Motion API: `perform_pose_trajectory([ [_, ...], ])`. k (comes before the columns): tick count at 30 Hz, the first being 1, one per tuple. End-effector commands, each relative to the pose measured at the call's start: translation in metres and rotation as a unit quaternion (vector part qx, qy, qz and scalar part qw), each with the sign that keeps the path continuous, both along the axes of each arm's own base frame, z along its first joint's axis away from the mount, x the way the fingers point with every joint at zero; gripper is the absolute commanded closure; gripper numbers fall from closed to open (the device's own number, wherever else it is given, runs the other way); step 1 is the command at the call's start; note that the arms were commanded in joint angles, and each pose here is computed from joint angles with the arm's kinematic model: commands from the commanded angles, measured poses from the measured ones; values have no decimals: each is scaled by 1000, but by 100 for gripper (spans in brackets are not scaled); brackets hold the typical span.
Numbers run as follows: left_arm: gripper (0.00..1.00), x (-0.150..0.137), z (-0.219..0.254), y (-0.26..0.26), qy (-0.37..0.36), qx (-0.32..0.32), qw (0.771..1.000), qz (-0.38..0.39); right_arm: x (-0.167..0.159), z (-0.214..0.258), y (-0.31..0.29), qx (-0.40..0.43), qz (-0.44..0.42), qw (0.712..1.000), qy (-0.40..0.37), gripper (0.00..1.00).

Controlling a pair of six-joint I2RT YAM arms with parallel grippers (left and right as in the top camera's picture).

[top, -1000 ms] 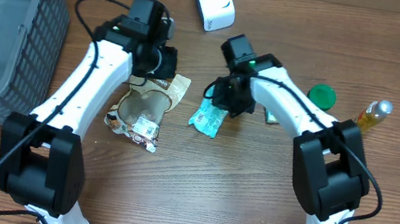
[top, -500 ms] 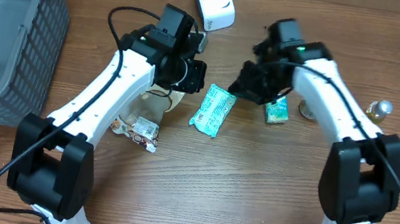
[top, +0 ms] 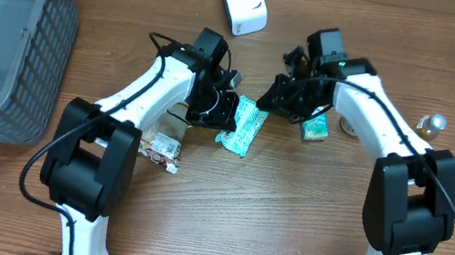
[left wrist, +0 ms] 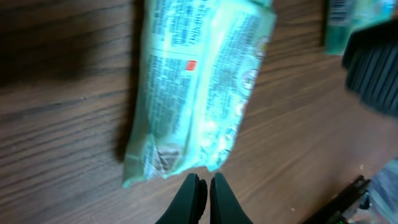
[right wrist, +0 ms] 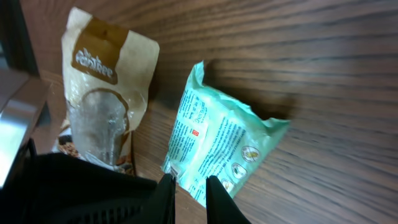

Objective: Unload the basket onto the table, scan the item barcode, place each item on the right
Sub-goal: 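Grasp the green wet-wipes pack ends with left and right grippers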

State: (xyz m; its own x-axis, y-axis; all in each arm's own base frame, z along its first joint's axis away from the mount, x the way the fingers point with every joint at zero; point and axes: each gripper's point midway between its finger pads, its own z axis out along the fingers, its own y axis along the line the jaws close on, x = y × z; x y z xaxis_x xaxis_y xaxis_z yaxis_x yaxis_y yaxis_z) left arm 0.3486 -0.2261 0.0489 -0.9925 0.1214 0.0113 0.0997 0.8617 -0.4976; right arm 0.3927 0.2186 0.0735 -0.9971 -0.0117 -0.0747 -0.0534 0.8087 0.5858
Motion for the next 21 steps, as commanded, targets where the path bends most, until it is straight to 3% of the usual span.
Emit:
perform_pose_trajectory([
  [1,96,-1,-17,7,10,26,1000,0,-10,0,12,9,20,1000,-12,87],
  [10,96,-7,-42,9,37,41,998,-2,-17,-35,13,5,-27,1000,5,87],
  [13,96,-6,-56,19,38,72,997,0,-26,-51,9,1,-41,999,19,87],
  [21,96,-5,-60,27,30,91,995,-13,-41,-80,-19,-78,-61,995,34,89],
])
